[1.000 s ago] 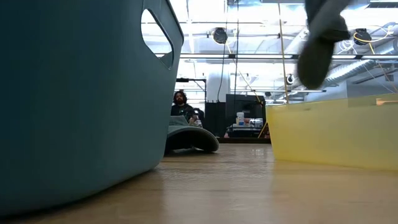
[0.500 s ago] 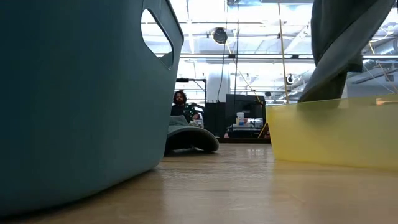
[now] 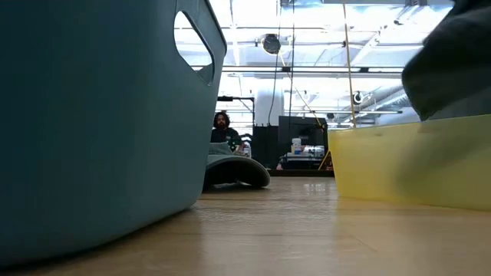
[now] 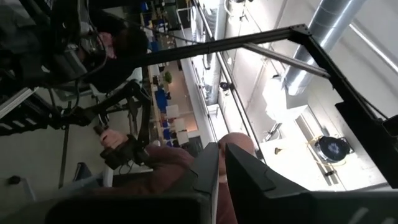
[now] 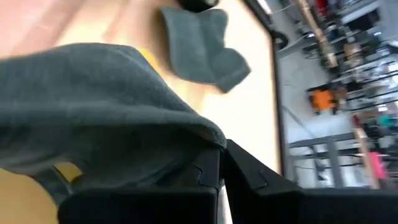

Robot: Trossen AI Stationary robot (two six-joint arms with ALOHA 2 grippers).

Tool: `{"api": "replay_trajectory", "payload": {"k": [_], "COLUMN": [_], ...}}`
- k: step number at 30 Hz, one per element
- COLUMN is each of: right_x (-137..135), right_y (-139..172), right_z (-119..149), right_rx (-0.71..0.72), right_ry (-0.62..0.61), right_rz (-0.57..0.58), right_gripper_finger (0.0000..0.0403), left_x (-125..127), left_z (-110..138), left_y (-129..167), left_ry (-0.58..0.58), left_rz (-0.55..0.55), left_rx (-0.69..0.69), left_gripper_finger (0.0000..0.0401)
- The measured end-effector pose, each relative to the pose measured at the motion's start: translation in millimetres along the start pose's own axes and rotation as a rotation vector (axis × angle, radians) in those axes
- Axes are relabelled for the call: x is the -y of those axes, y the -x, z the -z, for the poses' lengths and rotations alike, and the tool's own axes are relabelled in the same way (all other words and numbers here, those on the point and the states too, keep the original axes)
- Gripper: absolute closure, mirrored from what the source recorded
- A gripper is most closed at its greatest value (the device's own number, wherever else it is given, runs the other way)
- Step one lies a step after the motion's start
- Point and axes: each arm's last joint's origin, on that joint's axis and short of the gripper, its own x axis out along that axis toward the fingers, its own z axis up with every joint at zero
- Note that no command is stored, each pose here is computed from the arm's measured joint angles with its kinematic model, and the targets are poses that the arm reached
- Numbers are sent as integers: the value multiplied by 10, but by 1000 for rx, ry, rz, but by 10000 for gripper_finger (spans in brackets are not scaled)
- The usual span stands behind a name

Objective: Pick & Place hat
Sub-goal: Put the middle black cap into the yellow bin

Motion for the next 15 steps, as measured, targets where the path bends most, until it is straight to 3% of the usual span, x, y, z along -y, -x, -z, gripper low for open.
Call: {"api": "replay_trajectory", "payload": {"k": [5, 11, 15], "right_x": [-126, -159, -202], "right_y": [-53, -63, -53], "right_z": [14, 19, -7], "right_rx": [-1, 5, -8], "right_ry": [-54, -68, -115], "right_rz": [-127, -157, -290], "right_gripper_finger": [403, 403, 402], "left_x": [-7, -28, -28], "left_z": [0, -8, -8], "left_y": [1, 1, 1], "left_ry": [6, -9, -15], "left_rz": [-6, -14, -14], "left_rx": [-8, -5, -5], "left_gripper_finger": [366, 366, 366]}}
